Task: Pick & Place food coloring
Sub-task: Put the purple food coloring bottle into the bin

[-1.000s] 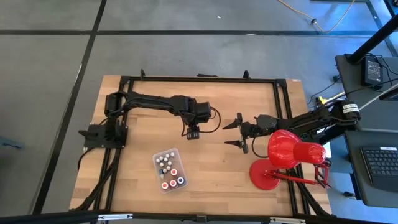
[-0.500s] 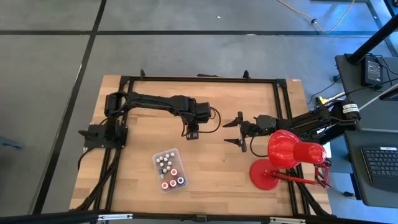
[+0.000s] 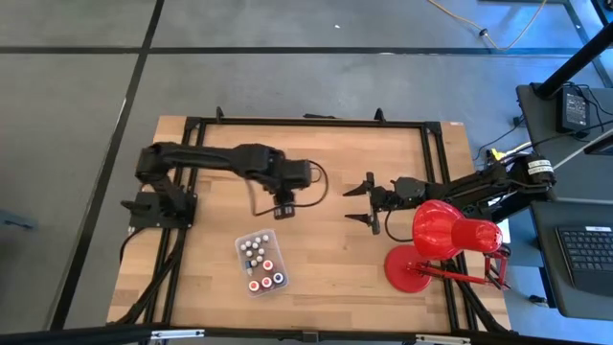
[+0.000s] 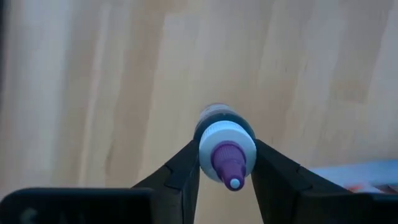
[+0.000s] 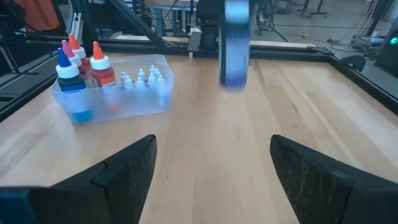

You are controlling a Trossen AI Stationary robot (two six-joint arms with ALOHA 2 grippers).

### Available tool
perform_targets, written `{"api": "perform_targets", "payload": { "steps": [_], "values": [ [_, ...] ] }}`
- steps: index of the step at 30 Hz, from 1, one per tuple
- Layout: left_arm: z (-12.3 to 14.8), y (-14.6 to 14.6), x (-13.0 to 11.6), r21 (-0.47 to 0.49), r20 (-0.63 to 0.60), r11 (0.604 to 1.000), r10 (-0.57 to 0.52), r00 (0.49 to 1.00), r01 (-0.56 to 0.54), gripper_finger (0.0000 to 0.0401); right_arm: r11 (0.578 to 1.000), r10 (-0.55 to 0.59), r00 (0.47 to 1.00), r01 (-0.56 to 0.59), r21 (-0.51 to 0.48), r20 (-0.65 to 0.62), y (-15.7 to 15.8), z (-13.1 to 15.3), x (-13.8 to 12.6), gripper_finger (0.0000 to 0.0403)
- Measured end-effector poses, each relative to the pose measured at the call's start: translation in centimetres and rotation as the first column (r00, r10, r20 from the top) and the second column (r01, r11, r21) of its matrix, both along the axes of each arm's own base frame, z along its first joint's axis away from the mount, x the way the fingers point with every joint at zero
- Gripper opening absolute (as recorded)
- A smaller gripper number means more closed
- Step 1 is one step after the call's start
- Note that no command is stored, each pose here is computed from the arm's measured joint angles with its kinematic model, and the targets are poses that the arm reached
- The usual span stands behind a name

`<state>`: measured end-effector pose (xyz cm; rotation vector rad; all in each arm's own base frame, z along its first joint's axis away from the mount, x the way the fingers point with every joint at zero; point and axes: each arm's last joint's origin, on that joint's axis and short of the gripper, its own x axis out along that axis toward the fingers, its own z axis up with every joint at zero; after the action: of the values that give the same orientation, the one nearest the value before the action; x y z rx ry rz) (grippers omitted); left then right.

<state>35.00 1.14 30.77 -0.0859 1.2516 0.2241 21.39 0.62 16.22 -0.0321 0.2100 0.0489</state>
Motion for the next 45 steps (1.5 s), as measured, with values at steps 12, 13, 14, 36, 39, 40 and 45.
{"api": "perform_targets", "payload": {
  "steps": [12, 13, 14, 36, 39, 40, 45],
  "values": [
    [6.6, -9.2, -8.6, -0.133, 0.072, 0.963, 0.245, 0.967, -0.234, 0.0115, 1.0, -0.001, 1.0, 0.001, 0.004, 0.002, 0.0, 0.0, 0.0, 0.0317],
    [6.5, -10.2, -8.9, -0.135, 0.071, 0.962, 0.25, 0.966, -0.239, 0.0115, 1.0, -0.001, 1.0, 0.001, 0.004, 0.002, 0.0, 0.0, 0.0, 0.0317],
    [6.4, -11.0, -9.1, -0.136, 0.067, 0.96, 0.256, 0.964, -0.245, 0.0115, 1.0, -0.001, 1.0, 0.001, 0.004, 0.002, 0.0, 0.0, 0.0, 0.0317],
    [-1.1, -21.3, -7.4, -0.079, -0.098, 0.962, 0.254, 0.962, -0.262, 0.0121, 1.0, -0.006, 0.998, 0.005, 0.029, 0.059, 0.0, 0.9, 0.4, 0.0317],
    [-1.8, -21.3, -6.7, -0.073, -0.097, 0.967, 0.238, 0.966, -0.246, 0.0119, 1.0, -0.006, 0.998, 0.004, 0.028, 0.059, 0.0, 0.9, 0.4, 0.0316],
    [-1.9, -21.3, -6.4, -0.076, -0.093, 0.968, 0.233, 0.968, -0.24, 0.0118, 1.0, -0.006, 0.998, 0.004, 0.029, 0.058, 0.0, 0.9, 0.4, 0.0317],
    [-2.6, -21.1, -5.1, -0.097, -0.082, 0.971, 0.211, 0.974, -0.218, 0.012, 1.0, -0.006, 0.998, 0.004, 0.028, 0.056, 0.0, 0.9, 0.4, 0.0317]
  ]
}}
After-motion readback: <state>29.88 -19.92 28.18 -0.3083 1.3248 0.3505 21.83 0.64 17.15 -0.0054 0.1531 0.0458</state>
